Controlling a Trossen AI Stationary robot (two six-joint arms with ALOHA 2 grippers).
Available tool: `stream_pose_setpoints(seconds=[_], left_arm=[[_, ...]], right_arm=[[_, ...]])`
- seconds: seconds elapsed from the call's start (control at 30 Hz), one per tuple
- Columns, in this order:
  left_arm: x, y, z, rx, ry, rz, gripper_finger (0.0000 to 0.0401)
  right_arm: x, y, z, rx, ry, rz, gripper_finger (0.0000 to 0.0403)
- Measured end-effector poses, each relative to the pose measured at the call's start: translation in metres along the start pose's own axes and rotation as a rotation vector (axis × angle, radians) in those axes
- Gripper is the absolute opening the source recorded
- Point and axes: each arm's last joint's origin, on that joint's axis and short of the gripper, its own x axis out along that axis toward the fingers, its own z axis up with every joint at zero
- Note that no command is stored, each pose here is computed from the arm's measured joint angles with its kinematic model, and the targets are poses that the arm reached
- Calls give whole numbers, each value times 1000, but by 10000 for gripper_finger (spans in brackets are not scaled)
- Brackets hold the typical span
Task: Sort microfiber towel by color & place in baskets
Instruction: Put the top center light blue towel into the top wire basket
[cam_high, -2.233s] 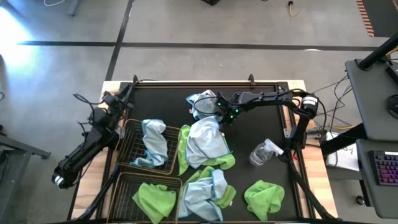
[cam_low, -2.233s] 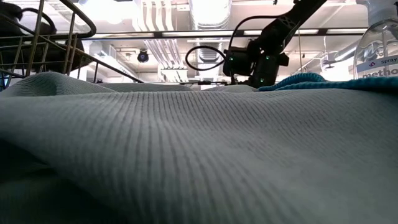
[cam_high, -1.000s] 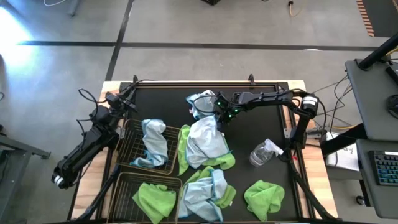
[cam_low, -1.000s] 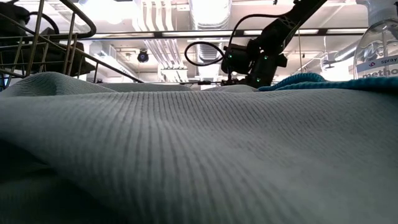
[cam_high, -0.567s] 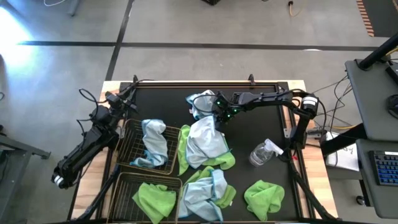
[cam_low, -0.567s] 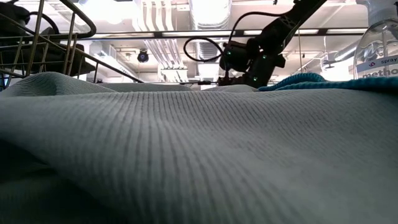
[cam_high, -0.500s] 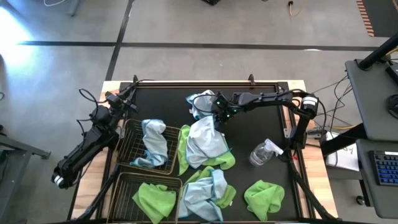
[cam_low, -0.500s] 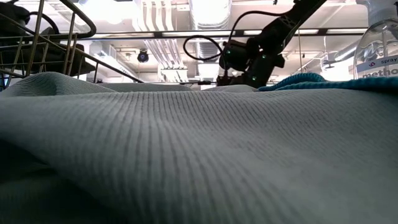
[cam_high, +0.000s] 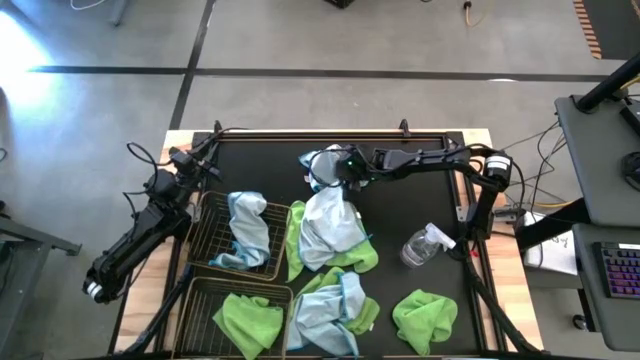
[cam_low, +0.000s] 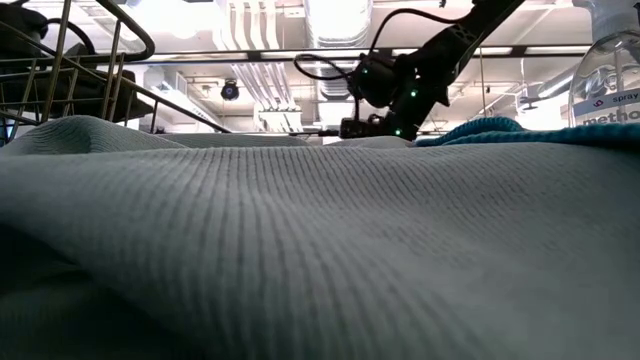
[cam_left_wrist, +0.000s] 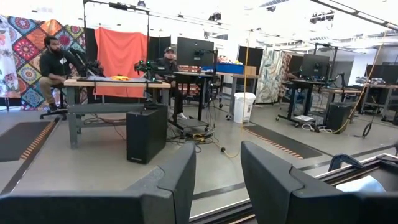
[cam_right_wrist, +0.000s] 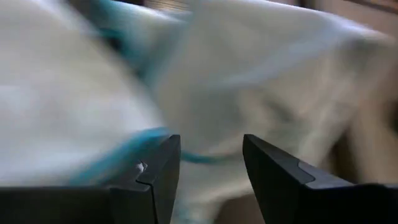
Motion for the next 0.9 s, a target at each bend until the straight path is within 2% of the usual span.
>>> stream_pose_setpoints(seconds=[0.07, 0.13, 0.37, 0.6, 0.9], left_arm=[[0, 0, 0, 0, 0, 0, 113], [0, 0, 0, 0, 0, 0, 113], [0, 0, 0, 0, 0, 0, 113], [0, 0, 0, 0, 0, 0, 113], [0, 0, 0, 0, 0, 0, 113]], right_arm=[[0, -5, 1, 22, 18, -119, 171], [0, -8, 2, 69, 13, -164, 171], [0, -8, 9, 156, -111, -45, 171], [-1, -11, 17, 192, -198, -59, 171], [6, -10, 7, 250, -183, -60, 171]])
